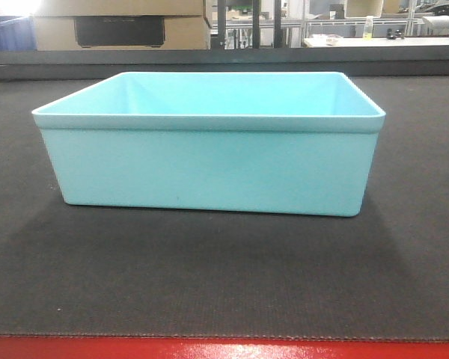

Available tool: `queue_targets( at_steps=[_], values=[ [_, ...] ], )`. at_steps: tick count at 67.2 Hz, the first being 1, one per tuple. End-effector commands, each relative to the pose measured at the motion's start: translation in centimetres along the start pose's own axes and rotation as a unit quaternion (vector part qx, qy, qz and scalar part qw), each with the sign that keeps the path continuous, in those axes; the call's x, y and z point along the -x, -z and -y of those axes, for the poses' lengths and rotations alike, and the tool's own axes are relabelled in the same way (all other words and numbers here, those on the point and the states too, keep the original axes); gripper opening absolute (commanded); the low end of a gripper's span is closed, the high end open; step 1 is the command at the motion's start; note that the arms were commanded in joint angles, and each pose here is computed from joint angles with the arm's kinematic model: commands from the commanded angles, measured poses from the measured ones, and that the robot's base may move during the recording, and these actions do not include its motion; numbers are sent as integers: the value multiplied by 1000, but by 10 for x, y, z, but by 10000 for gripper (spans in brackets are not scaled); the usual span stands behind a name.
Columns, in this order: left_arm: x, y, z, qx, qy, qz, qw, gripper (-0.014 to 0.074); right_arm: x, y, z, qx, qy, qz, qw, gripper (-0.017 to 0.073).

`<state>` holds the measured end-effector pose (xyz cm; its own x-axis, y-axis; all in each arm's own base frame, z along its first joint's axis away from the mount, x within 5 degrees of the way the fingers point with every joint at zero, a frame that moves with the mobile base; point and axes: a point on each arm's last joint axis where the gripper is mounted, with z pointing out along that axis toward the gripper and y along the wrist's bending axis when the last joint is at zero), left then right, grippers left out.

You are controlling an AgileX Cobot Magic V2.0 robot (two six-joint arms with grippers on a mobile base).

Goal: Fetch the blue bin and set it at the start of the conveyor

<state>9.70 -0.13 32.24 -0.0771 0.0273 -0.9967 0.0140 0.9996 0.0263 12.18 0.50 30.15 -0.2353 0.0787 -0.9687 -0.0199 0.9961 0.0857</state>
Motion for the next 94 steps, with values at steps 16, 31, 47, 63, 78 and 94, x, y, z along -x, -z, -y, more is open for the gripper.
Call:
queue_targets(
  at_steps=[16, 31, 47, 63, 78, 94],
  values=[
    [2, 26, -1, 4, 0, 67, 998, -111, 16, 39, -1, 8, 9, 135, 991, -162],
    [2, 26, -1, 3, 0, 70, 998, -111, 18, 40, -1, 9, 9, 146, 989, -162],
    [2, 26, -1, 3, 0, 70, 998, -111, 18, 40, -1, 9, 9, 146, 989, -162],
    [-6, 32, -1, 7, 13, 72, 997, -111, 18, 40, -1, 9, 9, 146, 989, -162],
    [-69, 40, 0, 13, 14, 66, 998, -111, 18, 40, -1, 9, 9, 146, 989, -162],
    [-115, 32, 2, 8, 35, 64, 997, -111, 18, 40, -1, 9, 9, 146, 989, -162]
  ],
)
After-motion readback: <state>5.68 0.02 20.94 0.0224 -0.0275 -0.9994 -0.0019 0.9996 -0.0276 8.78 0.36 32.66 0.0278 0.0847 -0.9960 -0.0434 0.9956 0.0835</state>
